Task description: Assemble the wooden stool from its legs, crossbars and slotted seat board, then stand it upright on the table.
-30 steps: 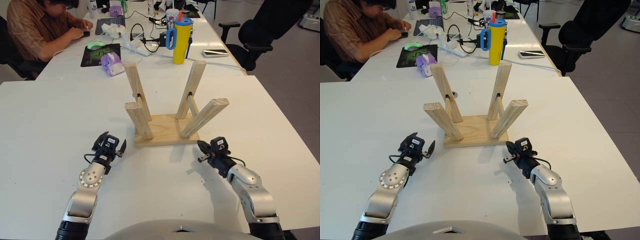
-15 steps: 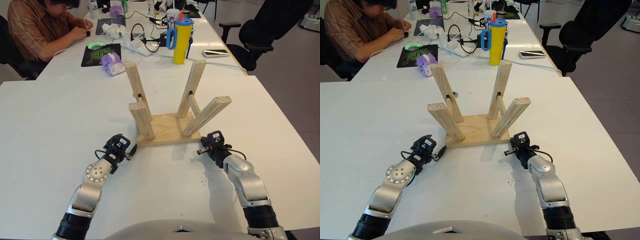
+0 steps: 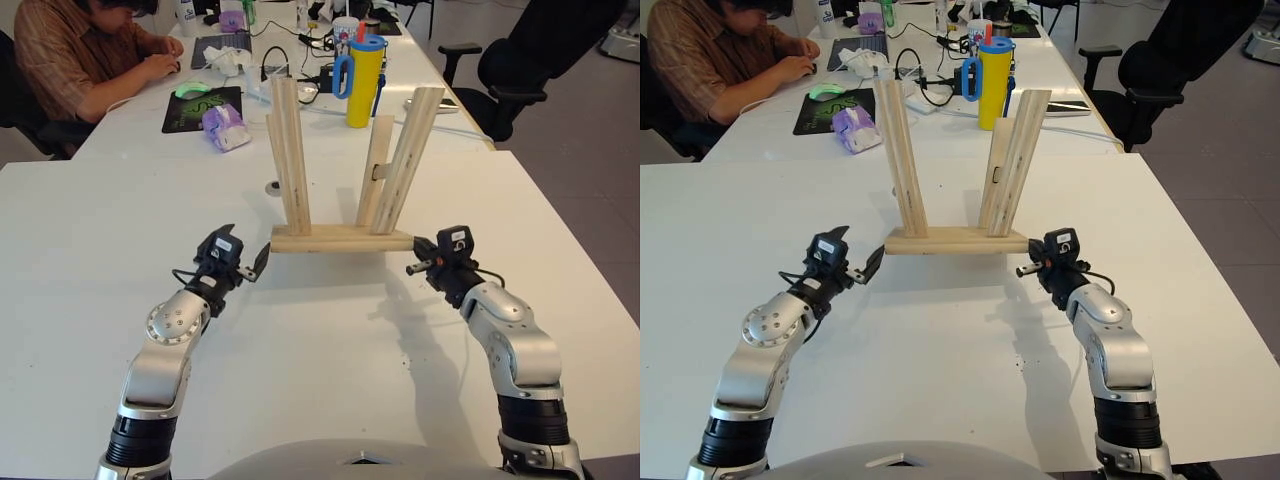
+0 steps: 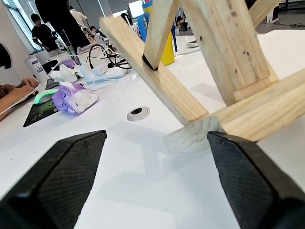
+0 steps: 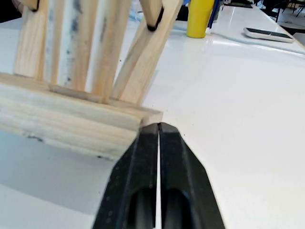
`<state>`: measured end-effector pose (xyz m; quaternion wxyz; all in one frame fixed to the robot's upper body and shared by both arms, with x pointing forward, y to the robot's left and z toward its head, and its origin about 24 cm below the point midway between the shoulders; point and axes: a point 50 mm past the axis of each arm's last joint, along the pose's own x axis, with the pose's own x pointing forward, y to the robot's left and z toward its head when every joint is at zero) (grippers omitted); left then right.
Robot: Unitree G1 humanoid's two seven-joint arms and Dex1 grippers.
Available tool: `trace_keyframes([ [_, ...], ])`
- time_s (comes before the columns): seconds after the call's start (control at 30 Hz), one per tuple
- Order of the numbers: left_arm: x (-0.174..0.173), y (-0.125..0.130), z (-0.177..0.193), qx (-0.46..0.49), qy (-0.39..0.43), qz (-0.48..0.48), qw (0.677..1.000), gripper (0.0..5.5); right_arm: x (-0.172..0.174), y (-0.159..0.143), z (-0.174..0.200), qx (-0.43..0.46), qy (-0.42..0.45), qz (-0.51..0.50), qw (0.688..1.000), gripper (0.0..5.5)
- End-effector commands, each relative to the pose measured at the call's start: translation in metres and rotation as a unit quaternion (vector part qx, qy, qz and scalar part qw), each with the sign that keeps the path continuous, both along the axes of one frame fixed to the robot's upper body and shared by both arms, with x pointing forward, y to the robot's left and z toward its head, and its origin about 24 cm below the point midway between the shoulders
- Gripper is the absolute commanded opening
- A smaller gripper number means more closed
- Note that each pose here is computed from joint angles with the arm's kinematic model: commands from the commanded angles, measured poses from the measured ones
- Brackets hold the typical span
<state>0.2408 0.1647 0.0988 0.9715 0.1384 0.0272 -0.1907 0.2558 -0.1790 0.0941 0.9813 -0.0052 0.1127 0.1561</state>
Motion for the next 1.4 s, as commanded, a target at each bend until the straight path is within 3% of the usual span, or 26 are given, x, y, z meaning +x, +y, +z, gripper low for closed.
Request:
trace_keyframes([
  [0.03,-0.001,-0.038,0.023,-0.060,-0.035,-0.111,0.991,3.99,0.006,0.044,0.029,0.095,-0.042,0.105,0.989,0.03],
  [0.23,0.005,-0.024,0.013,-0.019,-0.012,-0.086,0.996,3.99,0.015,0.038,0.034,0.099,-0.040,0.075,0.991,0.03],
  [0.4,0.008,-0.001,-0.006,0.019,0.026,-0.054,0.998,3.99,0.019,0.021,0.014,0.058,-0.004,0.011,0.998,0.03],
  [0.63,-0.003,0.031,-0.039,0.053,0.071,-0.058,0.994,3.99,0.024,0.004,0.025,0.070,-0.050,-0.045,0.995,0.03],
  [1.0,0.021,0.027,-0.024,0.067,0.023,-0.200,0.977,3.99,0.032,-0.032,0.005,0.041,-0.040,-0.119,0.991,0.03],
  [1.23,0.044,0.027,-0.017,0.102,0.039,-0.297,0.949,3.99,0.040,-0.032,-0.003,0.025,-0.034,-0.110,0.993,0.03],
  [1.4,0.054,0.035,-0.014,0.104,0.064,-0.337,0.934,3.32,0.043,-0.033,-0.006,0.017,-0.033,-0.111,0.993,0.00],
])
